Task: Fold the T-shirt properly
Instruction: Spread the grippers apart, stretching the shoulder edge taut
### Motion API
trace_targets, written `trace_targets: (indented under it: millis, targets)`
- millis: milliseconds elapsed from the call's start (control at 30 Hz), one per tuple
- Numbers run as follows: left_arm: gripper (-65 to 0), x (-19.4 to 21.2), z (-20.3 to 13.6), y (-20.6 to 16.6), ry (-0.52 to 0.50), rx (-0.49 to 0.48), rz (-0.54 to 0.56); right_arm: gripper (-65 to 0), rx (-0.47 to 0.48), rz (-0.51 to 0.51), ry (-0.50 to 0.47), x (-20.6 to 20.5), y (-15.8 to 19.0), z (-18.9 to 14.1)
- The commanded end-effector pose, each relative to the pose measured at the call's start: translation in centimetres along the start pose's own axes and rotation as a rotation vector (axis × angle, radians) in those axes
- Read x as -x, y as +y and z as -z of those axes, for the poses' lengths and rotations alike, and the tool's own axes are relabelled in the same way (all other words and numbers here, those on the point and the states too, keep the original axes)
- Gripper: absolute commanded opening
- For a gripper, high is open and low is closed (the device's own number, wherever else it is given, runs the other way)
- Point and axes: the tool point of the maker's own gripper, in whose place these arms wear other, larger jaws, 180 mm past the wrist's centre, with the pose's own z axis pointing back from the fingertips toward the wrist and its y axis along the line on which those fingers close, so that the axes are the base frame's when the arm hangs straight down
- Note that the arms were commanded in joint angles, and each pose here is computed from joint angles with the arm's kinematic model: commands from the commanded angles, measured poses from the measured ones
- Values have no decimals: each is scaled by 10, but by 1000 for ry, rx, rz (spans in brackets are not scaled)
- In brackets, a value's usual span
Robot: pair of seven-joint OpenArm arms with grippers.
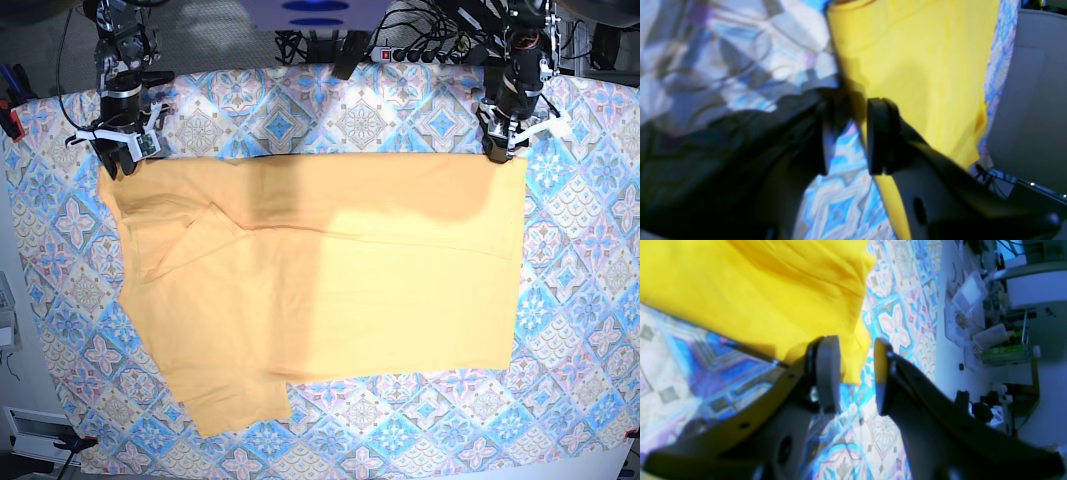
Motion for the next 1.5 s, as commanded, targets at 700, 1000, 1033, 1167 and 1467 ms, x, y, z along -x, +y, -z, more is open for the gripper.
trace_targets:
  millis: [700, 1000, 1033, 1167, 1467]
  targets:
    - [-650, -13, 19, -36, -25, 87, 4, -473, 18, -20, -6, 5, -8, -7]
    - [-650, -12, 18, -35, -23, 85, 5, -408, 14, -96, 130, 31, -6, -10]
    - [-650, -10, 19, -36, -17, 86, 6, -408, 16, -101, 126, 30, -7, -9]
    - [-650, 0, 20, -36, 8, 87, 13, -405, 27, -9, 124, 22, -11, -1]
    - [-650, 1, 19, -34, 10, 81, 13, -403, -122, 582, 83, -10, -9, 4]
